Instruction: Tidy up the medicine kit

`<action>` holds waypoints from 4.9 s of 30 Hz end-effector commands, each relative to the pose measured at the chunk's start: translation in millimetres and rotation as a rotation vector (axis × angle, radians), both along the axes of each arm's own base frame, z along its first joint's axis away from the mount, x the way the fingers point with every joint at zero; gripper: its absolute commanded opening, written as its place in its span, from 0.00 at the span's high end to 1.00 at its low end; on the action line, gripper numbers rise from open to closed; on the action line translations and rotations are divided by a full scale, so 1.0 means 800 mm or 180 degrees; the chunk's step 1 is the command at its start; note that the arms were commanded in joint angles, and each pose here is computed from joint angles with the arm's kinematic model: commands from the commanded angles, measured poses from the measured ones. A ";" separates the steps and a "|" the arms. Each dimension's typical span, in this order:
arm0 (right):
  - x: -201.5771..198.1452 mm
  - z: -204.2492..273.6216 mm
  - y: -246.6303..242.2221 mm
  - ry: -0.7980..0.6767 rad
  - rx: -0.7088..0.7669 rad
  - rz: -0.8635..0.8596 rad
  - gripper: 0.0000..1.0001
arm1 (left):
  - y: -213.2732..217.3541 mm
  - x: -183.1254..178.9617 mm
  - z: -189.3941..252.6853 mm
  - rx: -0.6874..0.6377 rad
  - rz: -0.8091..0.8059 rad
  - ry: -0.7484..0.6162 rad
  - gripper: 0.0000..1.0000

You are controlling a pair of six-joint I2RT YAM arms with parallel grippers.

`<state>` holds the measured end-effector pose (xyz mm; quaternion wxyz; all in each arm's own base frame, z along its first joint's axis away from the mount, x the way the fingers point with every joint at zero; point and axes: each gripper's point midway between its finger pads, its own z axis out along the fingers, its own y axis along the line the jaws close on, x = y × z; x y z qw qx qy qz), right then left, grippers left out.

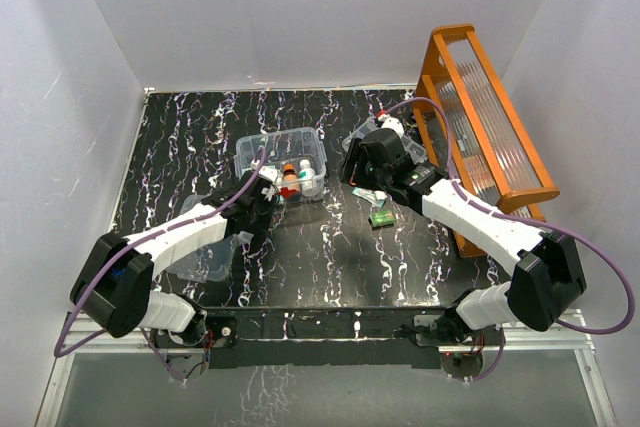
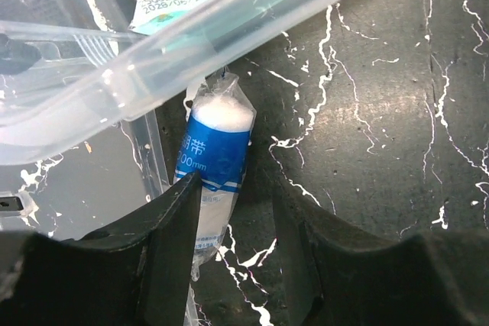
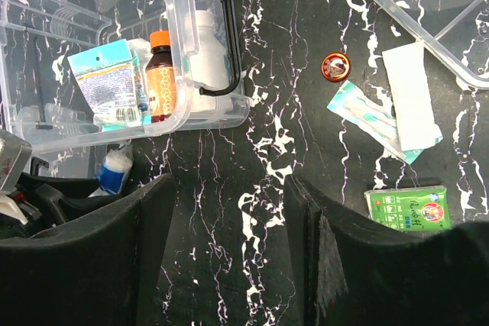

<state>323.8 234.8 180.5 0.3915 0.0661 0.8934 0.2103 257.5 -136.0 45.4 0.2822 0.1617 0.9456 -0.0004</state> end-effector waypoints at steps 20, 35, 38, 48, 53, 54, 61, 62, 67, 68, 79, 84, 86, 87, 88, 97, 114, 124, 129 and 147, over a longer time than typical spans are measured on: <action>0.004 0.027 0.003 -0.0197 0.0217 0.0029 0.43 | 0.014 -0.003 0.017 -0.0065 0.0498 -0.0334 0.51; 0.003 0.034 0.004 -0.0225 0.0270 0.0032 0.43 | 0.016 -0.007 -0.008 -0.0015 0.0618 -0.0199 0.66; 0.002 0.034 0.004 -0.0222 0.0276 0.0027 0.43 | 0.021 -0.010 -0.013 0.0051 0.0701 -0.0142 0.67; 0.001 0.039 0.002 -0.0249 0.0290 0.0022 0.43 | 0.029 -0.008 -0.010 0.0151 0.0825 -0.0148 0.94; 0.001 0.042 0.001 -0.0271 0.0299 0.0008 0.43 | 0.018 -0.012 0.013 -0.0023 0.0688 -0.0145 1.00; 0.001 0.043 0.000 -0.0274 0.0296 0.0003 0.43 | 0.014 -0.014 0.018 -0.0081 0.0635 -0.0130 1.00; 0.001 0.046 -0.002 -0.0296 0.0310 -0.0033 0.44 | -0.010 -0.031 0.062 -0.0483 0.0250 -0.0114 1.00; 0.001 0.047 -0.002 -0.0300 0.0317 -0.0036 0.44 | -0.012 -0.032 0.069 -0.0526 0.0212 -0.0136 1.00; -0.001 0.051 -0.002 -0.0310 0.0365 -0.0042 0.44 | -0.034 -0.032 0.106 -0.0821 -0.0138 -0.0289 1.00; -0.001 0.052 -0.002 -0.0317 0.0369 -0.0043 0.44 | -0.039 -0.031 0.114 -0.0864 -0.0223 -0.0328 1.00; -0.006 0.067 -0.017 -0.0430 0.0388 -0.0138 0.44 | -0.069 0.030 0.250 -0.0679 -0.1036 -0.1198 1.00; -0.007 0.069 -0.022 -0.0448 0.0368 -0.0165 0.44 | -0.087 0.086 0.248 -0.0168 -0.1386 -0.1194 1.00; -0.008 0.069 -0.027 -0.0458 0.0355 -0.0192 0.44 | -0.093 0.108 0.236 -0.0036 -0.1511 -0.1112 1.00; -0.009 0.068 -0.029 -0.0454 0.0334 -0.0204 0.44 | -0.095 0.118 0.231 0.0010 -0.1549 -0.1089 1.00; -0.010 0.069 -0.032 -0.0465 0.0323 -0.0219 0.43 | -0.095 0.131 0.228 0.0054 -0.1562 -0.1089 1.00; -0.016 0.066 -0.047 -0.0469 0.0267 -0.0294 0.43 | -0.089 0.212 0.172 0.0174 -0.1646 -0.0962 1.00; -0.018 0.058 -0.047 -0.0387 0.0285 -0.0295 0.43 | -0.123 0.273 0.103 0.0154 -0.1685 -0.1042 1.00; -0.021 0.060 -0.050 -0.0382 0.0278 -0.0309 0.43 | -0.125 0.281 0.049 0.0244 -0.1738 -0.0819 1.00; -0.022 0.061 -0.052 -0.0389 0.0278 -0.0315 0.43 | -0.122 0.280 0.032 0.0261 -0.1678 -0.0761 1.00; -0.015 0.040 -0.060 -0.0343 0.0090 -0.0396 0.43 | -0.120 0.264 0.174 -0.0406 -0.0978 -0.1062 0.72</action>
